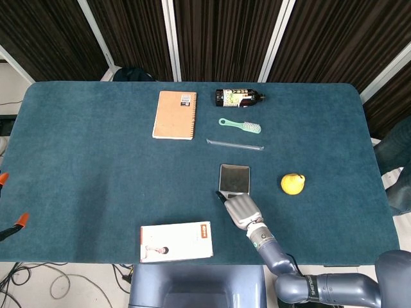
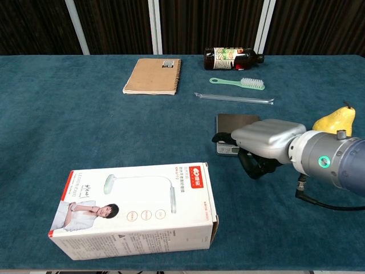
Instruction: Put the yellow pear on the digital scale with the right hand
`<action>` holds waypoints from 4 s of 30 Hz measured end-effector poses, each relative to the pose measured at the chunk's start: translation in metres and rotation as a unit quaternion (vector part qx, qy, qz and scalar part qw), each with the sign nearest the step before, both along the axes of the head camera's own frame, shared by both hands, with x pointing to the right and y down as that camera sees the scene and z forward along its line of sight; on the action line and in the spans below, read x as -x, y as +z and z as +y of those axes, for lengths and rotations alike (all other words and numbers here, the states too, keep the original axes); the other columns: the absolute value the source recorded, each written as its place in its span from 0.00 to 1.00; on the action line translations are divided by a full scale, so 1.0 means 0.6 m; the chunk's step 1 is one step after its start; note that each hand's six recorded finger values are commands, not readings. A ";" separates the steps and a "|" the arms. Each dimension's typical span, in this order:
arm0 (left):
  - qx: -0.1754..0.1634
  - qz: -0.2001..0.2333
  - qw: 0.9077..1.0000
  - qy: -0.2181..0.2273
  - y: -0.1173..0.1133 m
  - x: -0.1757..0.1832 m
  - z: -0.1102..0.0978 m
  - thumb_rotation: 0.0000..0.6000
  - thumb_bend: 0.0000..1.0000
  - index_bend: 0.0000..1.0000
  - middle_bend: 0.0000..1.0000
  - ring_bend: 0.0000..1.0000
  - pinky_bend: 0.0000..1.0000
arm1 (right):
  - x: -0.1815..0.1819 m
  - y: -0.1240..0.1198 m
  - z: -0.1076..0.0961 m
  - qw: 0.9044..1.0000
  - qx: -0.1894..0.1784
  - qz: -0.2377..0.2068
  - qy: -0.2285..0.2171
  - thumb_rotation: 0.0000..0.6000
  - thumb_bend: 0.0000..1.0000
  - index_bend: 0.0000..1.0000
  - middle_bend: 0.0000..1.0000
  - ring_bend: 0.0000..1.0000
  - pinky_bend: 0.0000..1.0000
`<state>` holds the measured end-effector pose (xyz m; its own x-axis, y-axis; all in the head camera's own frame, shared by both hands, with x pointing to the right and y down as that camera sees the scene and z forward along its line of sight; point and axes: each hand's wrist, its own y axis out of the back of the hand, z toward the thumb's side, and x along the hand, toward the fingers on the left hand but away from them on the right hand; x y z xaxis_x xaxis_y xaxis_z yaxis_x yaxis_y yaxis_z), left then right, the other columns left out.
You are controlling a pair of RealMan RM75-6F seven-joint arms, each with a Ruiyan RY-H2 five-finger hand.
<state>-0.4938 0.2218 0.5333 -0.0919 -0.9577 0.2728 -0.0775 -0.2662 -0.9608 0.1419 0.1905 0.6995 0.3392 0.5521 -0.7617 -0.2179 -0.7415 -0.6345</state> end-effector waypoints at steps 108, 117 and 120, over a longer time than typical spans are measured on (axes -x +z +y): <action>0.001 -0.010 1.000 0.001 0.004 -0.003 0.001 1.00 0.19 0.09 0.05 0.00 0.04 | -0.006 0.006 0.016 1.000 -0.008 0.007 -0.007 1.00 0.95 0.03 0.54 0.58 0.77; 0.000 -0.011 1.000 0.001 0.003 -0.003 0.001 1.00 0.19 0.09 0.05 0.00 0.04 | -0.001 -0.029 -0.015 0.998 -0.046 -0.030 0.020 1.00 0.72 0.00 0.31 0.34 0.58; 0.001 -0.010 1.000 0.002 0.004 -0.004 0.001 1.00 0.19 0.09 0.05 0.00 0.04 | -0.005 -0.048 -0.023 0.997 -0.053 -0.041 0.027 1.00 0.59 0.00 0.21 0.22 0.44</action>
<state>-0.4912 0.2226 0.5355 -0.0940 -0.9576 0.2723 -0.0564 -0.2680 -0.9618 0.1446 0.1764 0.6709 0.3655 0.6471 -0.6691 -0.1245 -0.6784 -0.7241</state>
